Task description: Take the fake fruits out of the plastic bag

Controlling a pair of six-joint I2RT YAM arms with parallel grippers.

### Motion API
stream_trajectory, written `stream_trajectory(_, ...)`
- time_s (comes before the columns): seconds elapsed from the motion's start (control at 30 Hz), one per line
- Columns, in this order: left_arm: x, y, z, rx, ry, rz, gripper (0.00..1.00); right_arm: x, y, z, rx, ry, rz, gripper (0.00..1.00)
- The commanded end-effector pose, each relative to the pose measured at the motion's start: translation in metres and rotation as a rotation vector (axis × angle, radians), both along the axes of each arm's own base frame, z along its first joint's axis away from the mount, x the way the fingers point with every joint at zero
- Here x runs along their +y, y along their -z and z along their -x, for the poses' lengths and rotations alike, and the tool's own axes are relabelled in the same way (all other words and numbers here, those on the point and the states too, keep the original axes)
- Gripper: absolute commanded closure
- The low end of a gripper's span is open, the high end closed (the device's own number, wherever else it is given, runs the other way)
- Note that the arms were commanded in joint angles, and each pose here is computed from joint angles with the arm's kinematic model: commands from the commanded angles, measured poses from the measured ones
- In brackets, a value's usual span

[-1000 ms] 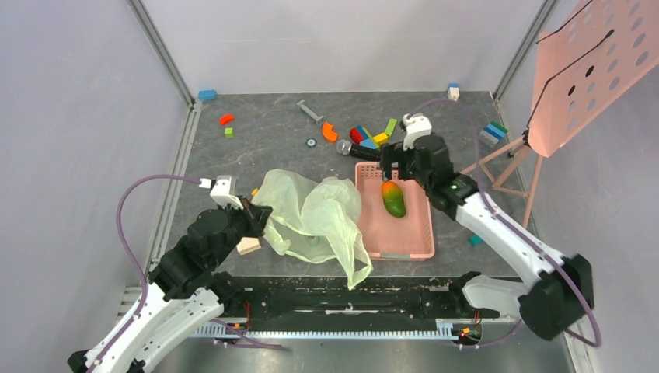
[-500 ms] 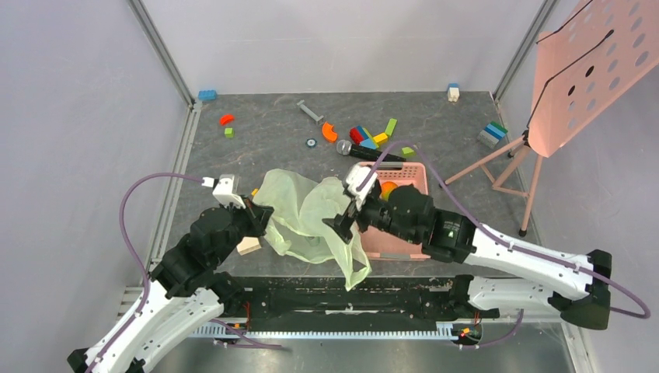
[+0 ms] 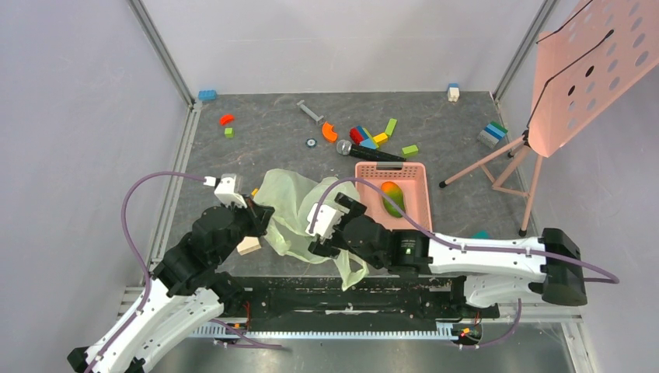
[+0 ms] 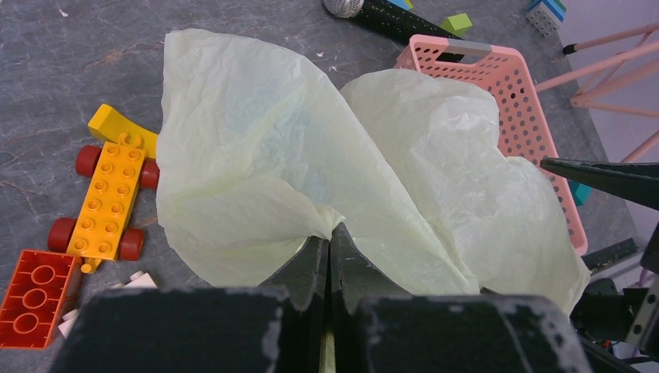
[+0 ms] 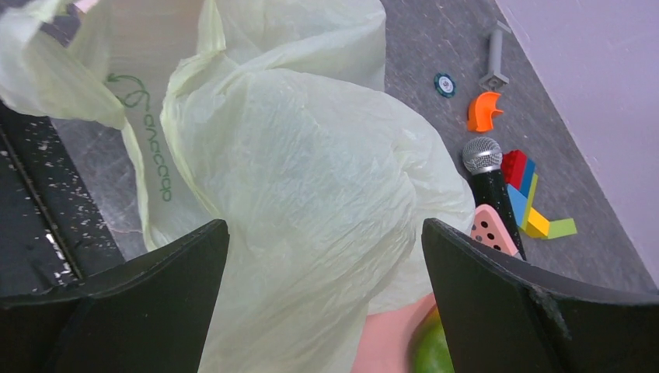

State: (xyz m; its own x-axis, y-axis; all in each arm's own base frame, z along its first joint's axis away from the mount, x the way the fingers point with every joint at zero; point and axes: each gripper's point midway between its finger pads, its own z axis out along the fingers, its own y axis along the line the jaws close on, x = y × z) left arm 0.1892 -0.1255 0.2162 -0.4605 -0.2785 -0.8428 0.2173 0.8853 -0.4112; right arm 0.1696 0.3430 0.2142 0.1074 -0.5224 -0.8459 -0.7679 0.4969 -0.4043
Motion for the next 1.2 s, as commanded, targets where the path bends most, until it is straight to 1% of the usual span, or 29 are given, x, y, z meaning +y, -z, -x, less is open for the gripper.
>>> stream_trajectory(0.0,-0.004,-0.021,0.0,-0.037,0.002,0.065,0.96,0.007,-0.013,-0.018,-0.083,0.07,0.002,0.02)
stream_trajectory(0.03,-0.003,-0.022,0.0,-0.037,0.0,0.064,0.96,0.008,-0.013,-0.023,-0.089,0.091,0.011,0.02)
stream_trajectory(0.07,-0.003,-0.022,0.0,-0.039,0.001,0.064,0.96,0.007,-0.012,-0.03,-0.091,0.117,0.02,0.05)
stream_trajectory(0.13,-0.002,-0.023,0.0,-0.041,-0.002,0.064,0.96,0.005,-0.012,-0.044,-0.065,0.164,0.01,0.17)
stream_trajectory(0.27,0.0,-0.024,0.001,-0.045,-0.008,0.064,0.96,0.001,-0.02,-0.075,0.069,0.185,-0.135,0.47)
stream_trajectory(0.33,0.001,-0.025,0.001,-0.045,-0.01,0.062,0.96,0.002,-0.024,-0.082,0.126,0.16,-0.2,0.57)
stream_trajectory(0.37,0.002,-0.024,0.002,-0.044,-0.011,0.06,0.96,0.002,-0.026,-0.086,0.145,0.149,-0.227,0.6)
stream_trajectory(0.4,0.002,-0.024,0.002,-0.044,-0.012,0.061,0.96,0.003,-0.029,-0.092,0.164,0.146,-0.26,0.61)
stream_trajectory(0.5,0.002,-0.023,0.002,-0.041,-0.011,0.062,0.96,0.003,-0.018,-0.106,0.246,0.155,-0.287,0.61)
stream_trajectory(0.57,0.001,-0.022,0.002,-0.037,-0.012,0.061,0.96,-0.002,-0.004,-0.116,0.307,0.206,-0.298,0.61)
stream_trajectory(0.67,0.0,-0.023,0.001,-0.039,-0.01,0.062,0.96,-0.013,0.015,-0.13,0.352,0.282,-0.298,0.62)
stream_trajectory(0.7,0.0,-0.023,0.001,-0.039,-0.009,0.064,0.96,-0.02,0.028,-0.131,0.385,0.314,-0.273,0.64)
stream_trajectory(0.87,0.0,-0.025,0.001,-0.044,-0.004,0.055,0.96,-0.046,0.065,-0.149,0.478,0.442,-0.24,0.8)
stream_trajectory(0.93,0.001,-0.025,0.001,-0.042,-0.005,0.053,0.96,-0.051,0.072,-0.151,0.507,0.459,-0.241,0.84)
stream_trajectory(1.03,0.002,-0.025,0.002,-0.043,-0.006,0.055,0.96,-0.053,0.069,-0.151,0.5,0.452,-0.251,0.84)
stream_trajectory(1.17,0.001,-0.024,0.002,-0.04,-0.003,0.057,0.95,-0.053,0.047,-0.15,0.457,0.413,-0.285,0.81)
